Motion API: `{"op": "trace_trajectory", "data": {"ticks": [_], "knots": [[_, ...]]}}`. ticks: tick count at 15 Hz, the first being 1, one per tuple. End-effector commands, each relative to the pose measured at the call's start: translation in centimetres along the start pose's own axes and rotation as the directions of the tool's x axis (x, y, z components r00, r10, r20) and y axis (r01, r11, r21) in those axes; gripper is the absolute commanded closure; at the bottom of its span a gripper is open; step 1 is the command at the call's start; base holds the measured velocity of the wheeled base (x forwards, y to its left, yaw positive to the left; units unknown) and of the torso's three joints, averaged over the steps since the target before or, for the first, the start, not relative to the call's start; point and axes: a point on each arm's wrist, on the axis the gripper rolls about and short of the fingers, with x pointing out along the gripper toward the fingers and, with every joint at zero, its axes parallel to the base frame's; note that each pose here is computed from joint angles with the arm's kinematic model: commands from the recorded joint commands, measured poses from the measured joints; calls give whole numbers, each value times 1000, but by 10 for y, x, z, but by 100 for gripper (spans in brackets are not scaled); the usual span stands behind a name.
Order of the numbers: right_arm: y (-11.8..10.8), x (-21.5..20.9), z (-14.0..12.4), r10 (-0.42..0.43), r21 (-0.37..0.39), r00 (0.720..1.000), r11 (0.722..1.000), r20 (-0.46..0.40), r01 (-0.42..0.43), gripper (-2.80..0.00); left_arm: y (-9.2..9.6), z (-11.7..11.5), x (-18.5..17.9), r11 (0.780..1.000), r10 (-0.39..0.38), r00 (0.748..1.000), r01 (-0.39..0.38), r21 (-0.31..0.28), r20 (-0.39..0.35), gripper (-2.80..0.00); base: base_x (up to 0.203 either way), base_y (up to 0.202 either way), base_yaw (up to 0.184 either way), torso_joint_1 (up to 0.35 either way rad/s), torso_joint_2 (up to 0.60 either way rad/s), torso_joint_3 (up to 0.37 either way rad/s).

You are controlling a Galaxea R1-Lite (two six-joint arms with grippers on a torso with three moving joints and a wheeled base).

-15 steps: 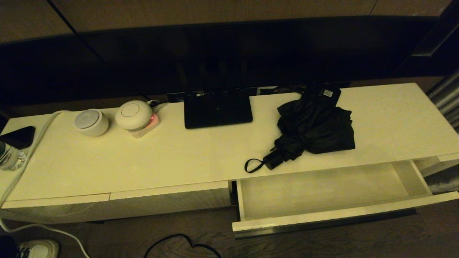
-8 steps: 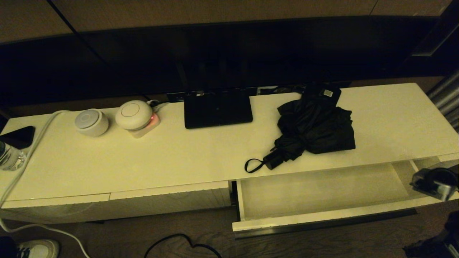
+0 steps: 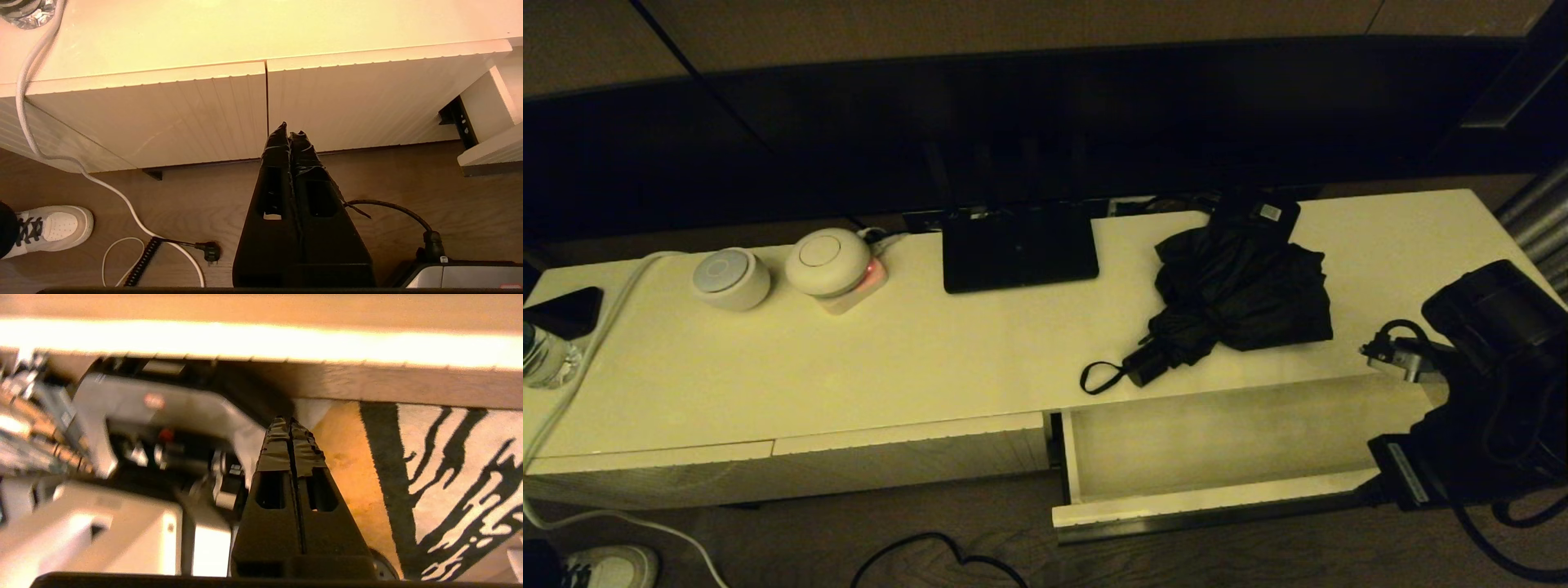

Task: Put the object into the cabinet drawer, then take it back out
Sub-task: Open the drawer

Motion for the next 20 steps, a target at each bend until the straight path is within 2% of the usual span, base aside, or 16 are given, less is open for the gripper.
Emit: {"op": "trace_trajectory", "data": {"ticks": [1, 4, 7, 15, 20], "knots": [[0, 23, 10, -33, 32, 999, 999, -27, 34, 0, 0, -1, 0, 1000, 1, 1000, -1, 0, -3, 0, 0, 0, 0, 0, 0, 0], [0, 35, 18, -67, 37, 998, 997, -2, 67, 0, 0, -1, 0, 1000, 0, 1000, 0, 0, -3, 0, 0, 0, 0, 0, 0, 0], [0, 48, 30, -91, 48, 994, 995, 65, 88, 0, 0, -1, 0, 1000, 1, 1000, -1, 0, -3, 0, 0, 0, 0, 0, 0, 0], [1, 65, 49, -123, 67, 978, 991, 169, 113, 0, 0, -1, 0, 1000, 1, 1000, -1, 0, -3, 0, 0, 0, 0, 0, 0, 0], [-1, 82, 47, -145, 67, 981, 988, 128, 137, 0, 0, -1, 0, 1000, 1, 1000, -1, 0, -3, 0, 0, 0, 0, 0, 0, 0]]}}
